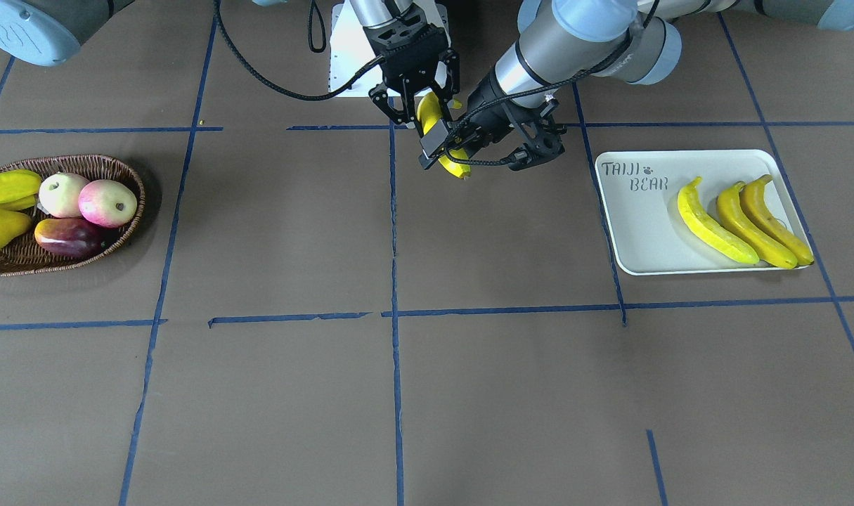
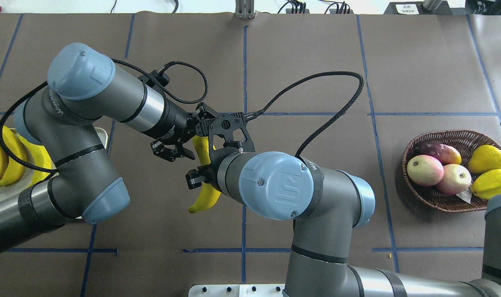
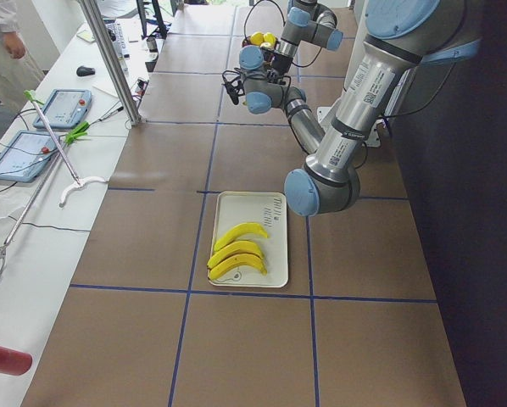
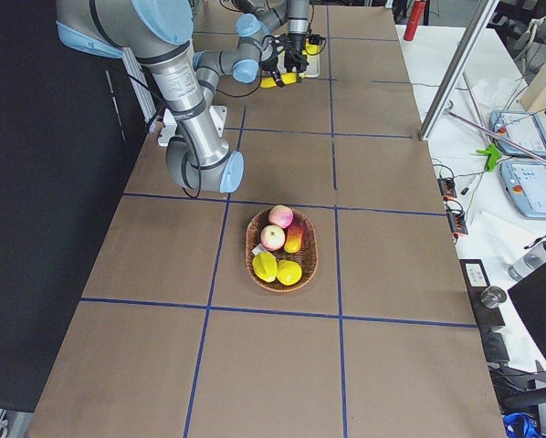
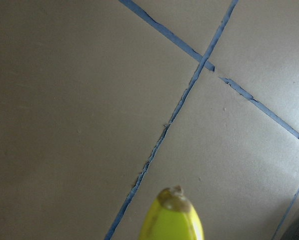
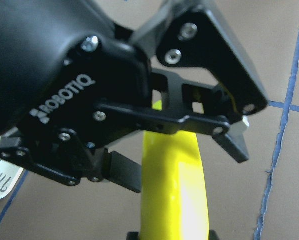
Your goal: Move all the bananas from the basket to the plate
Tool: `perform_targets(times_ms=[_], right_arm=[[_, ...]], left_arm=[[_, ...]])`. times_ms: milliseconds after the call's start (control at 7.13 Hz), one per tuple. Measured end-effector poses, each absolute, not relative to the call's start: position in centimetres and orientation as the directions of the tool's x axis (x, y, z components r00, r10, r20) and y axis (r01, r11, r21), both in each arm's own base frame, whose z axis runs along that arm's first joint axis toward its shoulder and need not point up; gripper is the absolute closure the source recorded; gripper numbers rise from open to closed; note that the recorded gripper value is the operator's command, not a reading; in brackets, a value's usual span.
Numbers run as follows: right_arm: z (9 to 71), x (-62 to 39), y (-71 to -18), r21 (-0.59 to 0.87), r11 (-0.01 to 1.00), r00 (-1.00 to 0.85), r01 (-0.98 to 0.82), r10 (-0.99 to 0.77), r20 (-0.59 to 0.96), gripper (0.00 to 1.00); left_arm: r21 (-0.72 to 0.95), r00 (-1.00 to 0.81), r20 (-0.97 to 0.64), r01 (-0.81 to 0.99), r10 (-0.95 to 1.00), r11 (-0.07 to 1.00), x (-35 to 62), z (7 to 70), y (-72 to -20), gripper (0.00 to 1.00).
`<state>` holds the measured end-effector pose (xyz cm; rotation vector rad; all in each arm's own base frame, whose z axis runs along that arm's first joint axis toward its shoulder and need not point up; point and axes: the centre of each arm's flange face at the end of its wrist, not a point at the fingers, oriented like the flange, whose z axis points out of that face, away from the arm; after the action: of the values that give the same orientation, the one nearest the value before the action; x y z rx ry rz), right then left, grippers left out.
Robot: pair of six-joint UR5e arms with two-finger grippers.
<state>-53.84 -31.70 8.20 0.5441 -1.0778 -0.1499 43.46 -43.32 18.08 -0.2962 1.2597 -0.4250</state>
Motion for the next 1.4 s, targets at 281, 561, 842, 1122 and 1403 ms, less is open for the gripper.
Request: perform_targets(times_ms=[281,561,842,1122,1403], right_arm=[[8.17,-53.8,-31.68,0.492,0.859,0.476,-0.142,-0.376,0.795,0.92],[8.16,-53.79,-31.66,0.492,0.859,0.476,-0.141,-0.377,0.795,0.92],[8.15,-53.8,-31.63,0.492,0.86,0.475,-0.14,-0.377,0.795,0.92],[8.24,-53.78,-31.68,0.491,0.86,0.476,-0.139,-0.377,0.794,0.77],[8.22,-53.76,-31.62,0.49,0.861,0.474,-0.137,-0.377,0.796,0.11]], left_arm=[[-0.435,0.238,-0.854,0.162,-0.463,0.886,43.45,18.01,-43.36,0.46],[-0.432,0.237,-0.856,0.162,-0.46,0.887,43.56,17.87,-43.13,0.46],[-0.43,0.237,-0.857,0.158,-0.457,0.889,43.75,17.79,-42.85,0.55],[-0.43,0.237,-0.857,0.157,-0.457,0.889,43.67,17.82,-42.69,1.0],[-0.432,0.242,-0.854,0.159,-0.459,0.888,43.52,18.45,-42.38,1.0]])
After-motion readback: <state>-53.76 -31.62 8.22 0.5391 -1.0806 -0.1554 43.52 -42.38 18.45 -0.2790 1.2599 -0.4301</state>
